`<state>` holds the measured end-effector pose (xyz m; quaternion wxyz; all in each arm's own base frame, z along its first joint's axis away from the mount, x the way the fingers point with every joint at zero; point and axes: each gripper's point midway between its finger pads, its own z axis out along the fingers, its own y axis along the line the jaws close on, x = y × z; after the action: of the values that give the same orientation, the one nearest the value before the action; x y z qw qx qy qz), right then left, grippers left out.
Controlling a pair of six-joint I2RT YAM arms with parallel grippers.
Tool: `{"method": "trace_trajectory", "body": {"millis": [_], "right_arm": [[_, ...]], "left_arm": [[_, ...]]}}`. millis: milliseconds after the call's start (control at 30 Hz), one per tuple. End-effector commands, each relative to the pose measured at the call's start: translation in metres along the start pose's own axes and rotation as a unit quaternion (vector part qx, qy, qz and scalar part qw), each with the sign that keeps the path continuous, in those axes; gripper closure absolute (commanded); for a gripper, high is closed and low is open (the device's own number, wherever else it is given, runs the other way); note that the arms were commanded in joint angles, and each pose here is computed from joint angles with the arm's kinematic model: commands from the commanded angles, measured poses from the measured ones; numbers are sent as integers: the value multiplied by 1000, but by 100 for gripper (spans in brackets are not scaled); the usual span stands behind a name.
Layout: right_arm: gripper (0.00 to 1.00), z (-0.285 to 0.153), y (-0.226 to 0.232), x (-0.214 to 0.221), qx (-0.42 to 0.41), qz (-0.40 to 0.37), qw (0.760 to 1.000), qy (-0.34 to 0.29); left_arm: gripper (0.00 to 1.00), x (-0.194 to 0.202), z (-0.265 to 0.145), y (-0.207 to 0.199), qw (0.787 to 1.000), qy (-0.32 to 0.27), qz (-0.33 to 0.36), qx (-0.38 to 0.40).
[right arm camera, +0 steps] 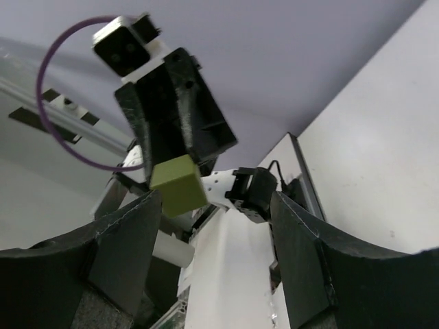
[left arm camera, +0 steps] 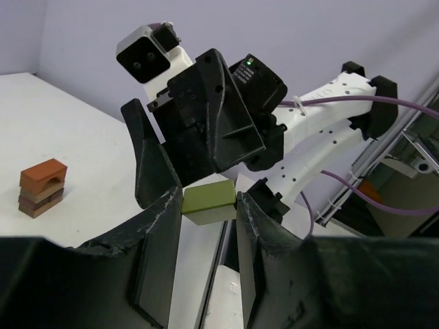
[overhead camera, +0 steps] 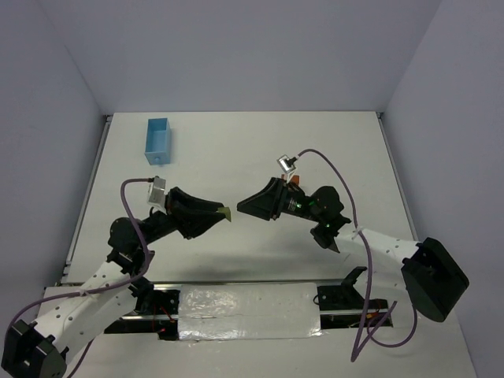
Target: Build the wood block tower
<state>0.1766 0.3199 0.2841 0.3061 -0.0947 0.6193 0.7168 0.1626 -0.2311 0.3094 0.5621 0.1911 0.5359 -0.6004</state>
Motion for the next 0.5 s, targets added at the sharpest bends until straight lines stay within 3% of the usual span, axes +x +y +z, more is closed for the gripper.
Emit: {"method": "trace_trajectory", "body": {"millis": [0,200,467], "right_arm": [[29,0,55,-7,-87,-79,993,-15],[30,6,72,4,-102,-110,989,1],[40,19,79,10,-112,-116,987,19]], "left_arm": [[100,-19,0,-38,996,-16,41,80],[100,-23,0,-37,996,-24,39,72],[100,-21,1,-42,995,-18,27,89]]}}
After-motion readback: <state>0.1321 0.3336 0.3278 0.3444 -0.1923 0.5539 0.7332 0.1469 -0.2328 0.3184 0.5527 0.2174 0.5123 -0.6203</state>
